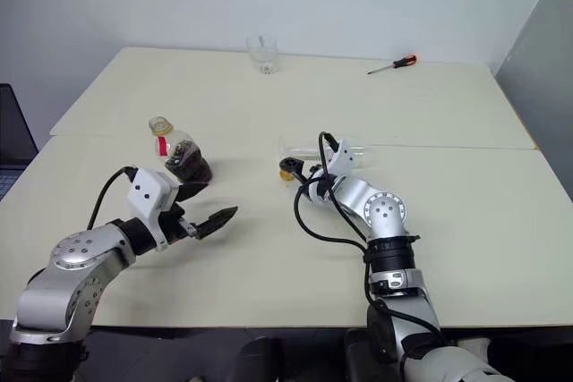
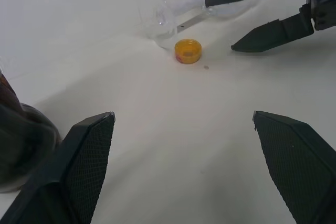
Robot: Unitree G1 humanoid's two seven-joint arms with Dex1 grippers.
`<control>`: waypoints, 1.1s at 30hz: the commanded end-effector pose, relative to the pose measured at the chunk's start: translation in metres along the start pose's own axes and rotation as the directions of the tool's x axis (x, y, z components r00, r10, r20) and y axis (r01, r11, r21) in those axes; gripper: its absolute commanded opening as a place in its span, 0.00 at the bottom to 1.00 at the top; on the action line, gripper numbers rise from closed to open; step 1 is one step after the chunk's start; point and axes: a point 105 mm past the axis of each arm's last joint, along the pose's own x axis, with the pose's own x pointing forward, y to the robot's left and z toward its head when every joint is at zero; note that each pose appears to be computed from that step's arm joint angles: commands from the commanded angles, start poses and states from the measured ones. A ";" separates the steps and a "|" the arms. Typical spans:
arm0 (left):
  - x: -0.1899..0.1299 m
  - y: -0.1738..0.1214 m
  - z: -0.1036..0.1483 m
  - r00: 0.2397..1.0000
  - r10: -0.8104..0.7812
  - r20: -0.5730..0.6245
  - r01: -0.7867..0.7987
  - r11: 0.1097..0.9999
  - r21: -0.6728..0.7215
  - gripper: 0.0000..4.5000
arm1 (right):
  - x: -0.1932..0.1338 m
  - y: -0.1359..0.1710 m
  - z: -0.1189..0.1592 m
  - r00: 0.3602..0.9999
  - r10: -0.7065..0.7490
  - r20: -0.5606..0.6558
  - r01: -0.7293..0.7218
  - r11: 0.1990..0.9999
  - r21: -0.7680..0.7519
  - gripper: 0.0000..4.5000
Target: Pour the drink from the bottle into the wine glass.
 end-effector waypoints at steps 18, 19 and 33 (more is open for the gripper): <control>0.004 -0.005 0.007 1.000 -0.010 0.028 0.009 1.000 0.026 1.00 | 0.030 0.082 -0.009 0.987 0.128 0.095 -0.138 0.986 0.099 1.00; 0.004 -0.005 0.007 1.000 -0.011 0.028 0.010 1.000 0.026 1.00 | 0.031 0.083 -0.010 0.988 0.124 0.091 -0.133 0.986 0.101 1.00; 0.006 -0.005 0.012 0.999 -0.010 0.032 0.009 0.999 0.038 1.00 | 0.049 0.089 -0.003 0.987 0.102 0.128 -0.125 0.973 0.193 1.00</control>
